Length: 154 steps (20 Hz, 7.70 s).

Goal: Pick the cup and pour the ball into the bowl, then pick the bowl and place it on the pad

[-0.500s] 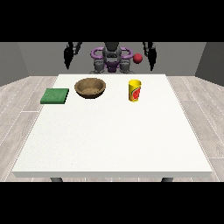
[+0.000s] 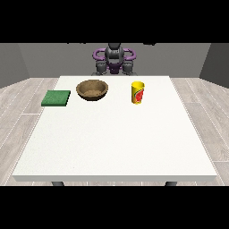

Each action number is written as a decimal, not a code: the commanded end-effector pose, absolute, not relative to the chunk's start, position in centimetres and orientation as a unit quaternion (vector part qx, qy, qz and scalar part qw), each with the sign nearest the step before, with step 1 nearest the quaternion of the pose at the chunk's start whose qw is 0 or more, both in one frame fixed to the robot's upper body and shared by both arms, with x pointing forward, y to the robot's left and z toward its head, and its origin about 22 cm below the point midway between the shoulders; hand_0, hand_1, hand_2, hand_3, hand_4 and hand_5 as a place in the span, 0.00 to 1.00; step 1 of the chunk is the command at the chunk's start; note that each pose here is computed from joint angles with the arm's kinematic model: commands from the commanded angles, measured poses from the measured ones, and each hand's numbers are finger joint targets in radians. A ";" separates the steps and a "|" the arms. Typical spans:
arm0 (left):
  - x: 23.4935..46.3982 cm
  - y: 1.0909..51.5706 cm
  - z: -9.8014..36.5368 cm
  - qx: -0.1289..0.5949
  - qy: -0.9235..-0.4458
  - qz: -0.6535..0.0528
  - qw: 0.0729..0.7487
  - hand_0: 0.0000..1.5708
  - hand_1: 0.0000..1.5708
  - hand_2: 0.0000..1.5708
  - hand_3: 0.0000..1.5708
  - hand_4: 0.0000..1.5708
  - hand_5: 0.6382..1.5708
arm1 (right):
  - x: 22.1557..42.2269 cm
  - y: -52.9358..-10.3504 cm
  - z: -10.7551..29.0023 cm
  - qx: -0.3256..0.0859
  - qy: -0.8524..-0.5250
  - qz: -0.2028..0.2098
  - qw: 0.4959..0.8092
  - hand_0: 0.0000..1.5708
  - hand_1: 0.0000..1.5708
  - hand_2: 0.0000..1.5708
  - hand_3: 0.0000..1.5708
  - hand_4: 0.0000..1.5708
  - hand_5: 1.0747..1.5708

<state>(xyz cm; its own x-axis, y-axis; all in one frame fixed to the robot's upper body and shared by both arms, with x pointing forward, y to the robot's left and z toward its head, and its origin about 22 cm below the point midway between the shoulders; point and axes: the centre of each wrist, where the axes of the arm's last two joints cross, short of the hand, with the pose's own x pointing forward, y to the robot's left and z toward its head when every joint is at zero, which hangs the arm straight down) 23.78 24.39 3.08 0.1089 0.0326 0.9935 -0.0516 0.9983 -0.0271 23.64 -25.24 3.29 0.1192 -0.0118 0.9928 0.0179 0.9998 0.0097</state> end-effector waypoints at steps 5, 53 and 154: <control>23.9 20.9 8.6 -0.018 -0.673 0.060 0.737 0.00 0.00 0.00 0.00 0.38 0.99 | 21.3 -25.9 8.5 0.019 -0.665 -0.031 0.746 0.00 0.00 0.00 0.00 0.52 0.94; 32.9 26.1 -7.8 0.171 -0.787 -0.006 0.592 0.81 0.81 1.00 1.00 0.86 0.89 | 26.6 -34.8 11.5 0.051 -0.824 0.016 0.564 0.00 0.00 0.00 0.11 0.41 0.99; 35.5 39.6 24.0 0.047 -0.808 -0.072 0.583 0.00 0.00 0.00 0.00 0.65 0.97 | 28.6 -29.7 -10.3 -0.006 -0.685 -0.164 0.710 0.00 0.00 0.00 0.00 0.29 0.95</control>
